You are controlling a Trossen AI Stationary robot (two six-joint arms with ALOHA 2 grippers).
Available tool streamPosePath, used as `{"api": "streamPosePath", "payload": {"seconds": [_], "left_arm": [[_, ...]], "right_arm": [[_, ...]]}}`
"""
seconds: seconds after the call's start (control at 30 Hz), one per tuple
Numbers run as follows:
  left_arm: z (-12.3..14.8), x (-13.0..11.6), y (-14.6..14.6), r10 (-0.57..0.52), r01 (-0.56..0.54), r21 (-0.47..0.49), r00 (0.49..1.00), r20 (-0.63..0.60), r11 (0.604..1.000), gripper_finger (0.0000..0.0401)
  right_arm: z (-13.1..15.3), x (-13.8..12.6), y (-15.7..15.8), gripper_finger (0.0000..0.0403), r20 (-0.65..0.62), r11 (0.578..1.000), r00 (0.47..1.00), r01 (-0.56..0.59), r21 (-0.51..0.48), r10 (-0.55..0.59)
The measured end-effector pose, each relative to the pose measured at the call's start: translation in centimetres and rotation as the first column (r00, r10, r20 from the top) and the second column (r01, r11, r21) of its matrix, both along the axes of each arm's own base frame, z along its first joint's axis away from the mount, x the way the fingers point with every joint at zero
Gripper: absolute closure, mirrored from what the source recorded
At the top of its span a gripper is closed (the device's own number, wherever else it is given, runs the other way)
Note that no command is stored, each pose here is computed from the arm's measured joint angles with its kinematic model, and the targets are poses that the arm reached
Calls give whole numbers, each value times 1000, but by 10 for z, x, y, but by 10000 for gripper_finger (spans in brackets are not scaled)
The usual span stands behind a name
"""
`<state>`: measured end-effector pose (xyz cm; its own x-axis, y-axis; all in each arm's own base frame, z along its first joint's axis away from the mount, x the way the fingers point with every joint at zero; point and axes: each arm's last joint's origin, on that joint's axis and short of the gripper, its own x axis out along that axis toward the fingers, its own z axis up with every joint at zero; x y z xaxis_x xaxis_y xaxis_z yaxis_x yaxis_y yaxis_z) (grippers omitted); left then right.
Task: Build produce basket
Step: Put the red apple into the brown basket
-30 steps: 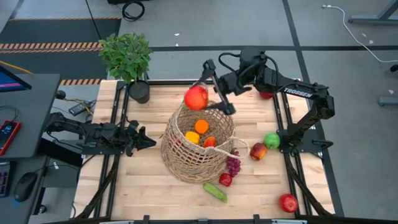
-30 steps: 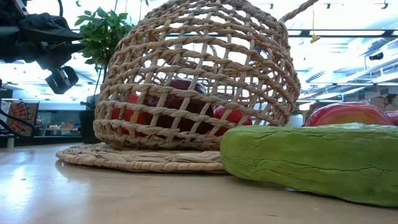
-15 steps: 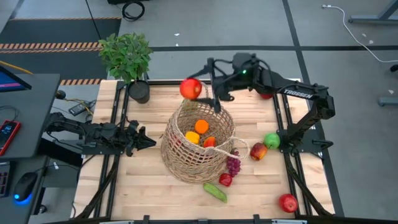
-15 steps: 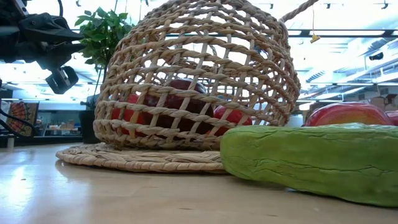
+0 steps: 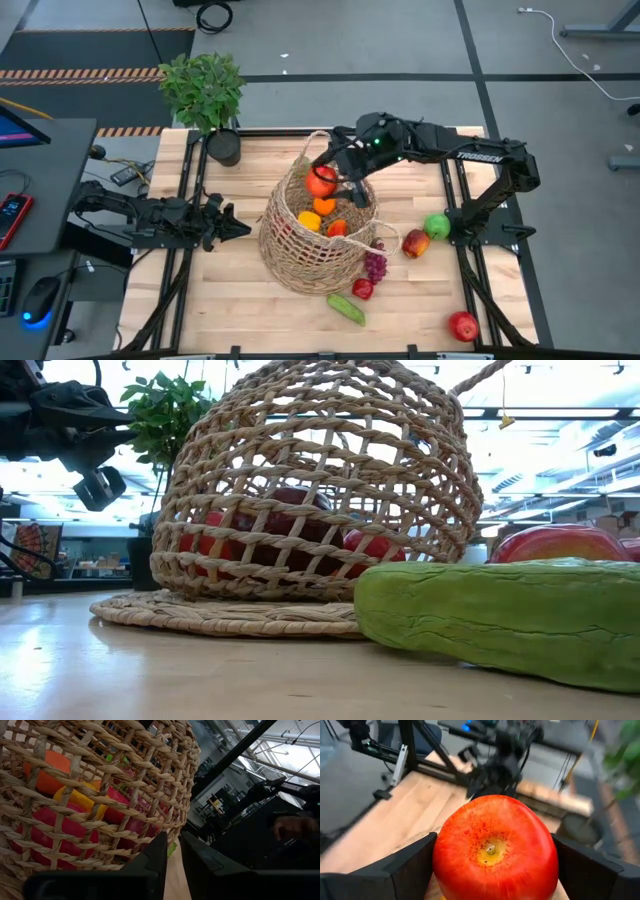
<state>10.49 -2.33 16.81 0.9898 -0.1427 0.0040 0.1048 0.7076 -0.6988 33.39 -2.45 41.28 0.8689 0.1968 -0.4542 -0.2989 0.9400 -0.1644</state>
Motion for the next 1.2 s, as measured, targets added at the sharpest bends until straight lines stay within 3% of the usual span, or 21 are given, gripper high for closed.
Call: {"api": "streamPosePath", "payload": {"seconds": [0.17,0.33,0.47,0.8,1.03,1.1,1.2], "left_arm": [[0,0,0,0,0,0,1000,0,1000,341],[0,0,0,0,0,0,1000,0,1000,343],[0,0,0,0,0,0,1000,0,1000,338],[0,0,0,0,0,1,1000,0,1000,345],[0,0,0,-1,1,2,1000,-3,1000,340],[0,0,0,0,0,1,1000,-2,1000,340],[0,0,0,-1,1,1,1000,-4,1000,343]], "right_arm": [[-30,3,-2,32,-139,981,983,138,134,-119],[-58,3,-4,32,-273,919,925,328,219,-265],[-70,3,-2,32,-337,867,889,410,283,-311],[-90,16,9,32,-395,783,812,553,284,-430],[-118,31,12,32,-467,737,729,642,213,-500],[-122,34,7,32,-484,722,723,650,236,-493],[-131,38,1,32,-528,739,735,619,267,-425]]}}
